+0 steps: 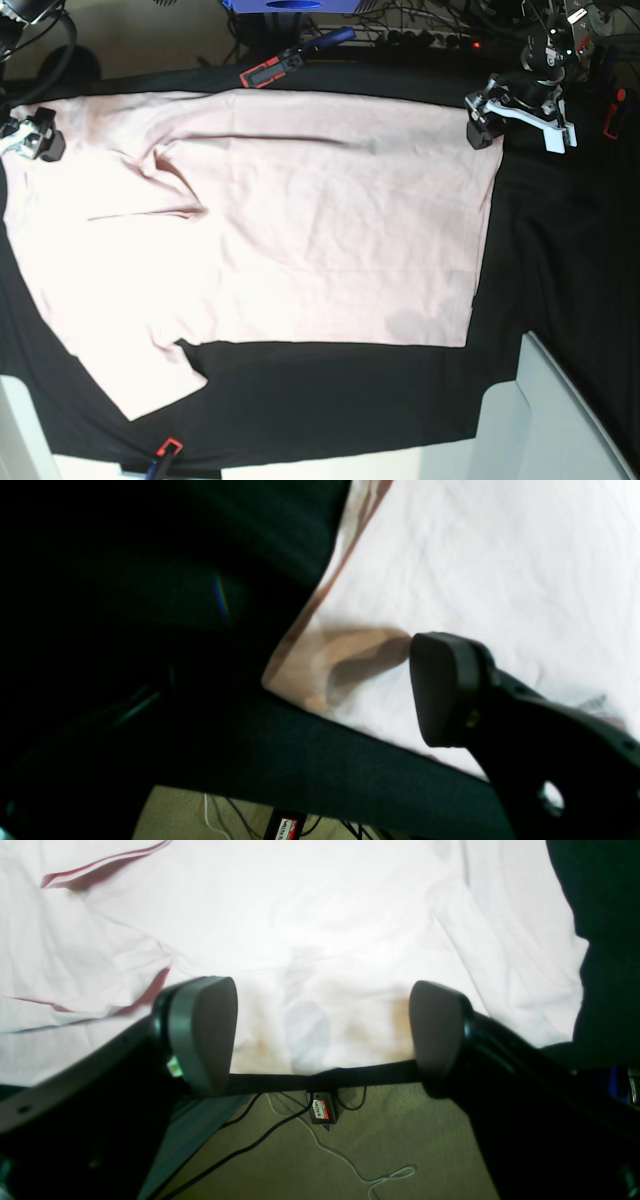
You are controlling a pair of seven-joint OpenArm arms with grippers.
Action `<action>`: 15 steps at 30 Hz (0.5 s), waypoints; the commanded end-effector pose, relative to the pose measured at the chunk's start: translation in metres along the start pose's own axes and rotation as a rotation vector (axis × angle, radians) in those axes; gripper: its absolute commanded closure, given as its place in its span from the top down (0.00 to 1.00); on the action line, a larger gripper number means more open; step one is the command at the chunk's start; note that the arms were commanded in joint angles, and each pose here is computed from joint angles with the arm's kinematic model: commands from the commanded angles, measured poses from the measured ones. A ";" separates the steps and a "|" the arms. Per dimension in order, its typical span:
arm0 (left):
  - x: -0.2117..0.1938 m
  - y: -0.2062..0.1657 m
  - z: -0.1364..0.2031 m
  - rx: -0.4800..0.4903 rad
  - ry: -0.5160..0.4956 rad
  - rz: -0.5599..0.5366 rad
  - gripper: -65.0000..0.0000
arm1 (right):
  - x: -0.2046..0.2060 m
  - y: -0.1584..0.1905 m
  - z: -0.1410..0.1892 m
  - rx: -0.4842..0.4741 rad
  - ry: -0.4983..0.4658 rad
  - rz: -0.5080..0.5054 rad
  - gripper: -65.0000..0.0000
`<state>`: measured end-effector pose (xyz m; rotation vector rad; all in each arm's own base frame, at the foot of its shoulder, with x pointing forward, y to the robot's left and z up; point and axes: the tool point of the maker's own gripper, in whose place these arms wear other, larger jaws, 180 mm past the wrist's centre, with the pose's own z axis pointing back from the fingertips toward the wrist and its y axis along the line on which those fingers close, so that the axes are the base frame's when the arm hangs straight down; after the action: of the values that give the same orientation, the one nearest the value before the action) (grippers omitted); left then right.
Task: Fold the T-shirt properly
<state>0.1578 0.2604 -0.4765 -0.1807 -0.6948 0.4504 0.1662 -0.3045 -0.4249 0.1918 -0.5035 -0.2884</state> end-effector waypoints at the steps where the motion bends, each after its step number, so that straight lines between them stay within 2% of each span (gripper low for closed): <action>1: -0.009 -0.001 0.002 -0.005 0.037 0.000 0.86 | 0.012 -0.001 0.005 -0.001 -0.038 0.020 0.76; 3: -0.010 -0.002 0.001 -0.007 0.038 0.006 0.79 | 0.012 -0.001 0.005 -0.001 -0.038 0.020 0.76; 4: -0.010 -0.002 0.001 -0.007 0.038 0.006 0.69 | 0.012 -0.002 0.005 -0.002 -0.039 0.019 0.76; 7: -0.011 -0.002 0.001 -0.006 0.040 0.007 0.30 | 0.012 -0.002 0.005 -0.002 -0.039 0.019 0.76; 8: -0.011 -0.002 0.001 -0.006 0.040 0.007 0.20 | 0.012 -0.002 0.005 -0.002 -0.039 0.019 0.76; 9: -0.012 -0.001 0.002 -0.006 0.042 0.007 0.17 | 0.012 -0.002 0.005 -0.002 -0.039 0.019 0.76; 15: -0.022 0.008 0.009 0.017 0.065 0.010 0.17 | 0.012 -0.002 0.005 -0.002 -0.038 0.018 0.76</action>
<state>0.1409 0.2555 -0.4854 -0.1899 -0.6386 0.4679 0.1661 -0.3045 -0.4250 0.1916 -0.5028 -0.2883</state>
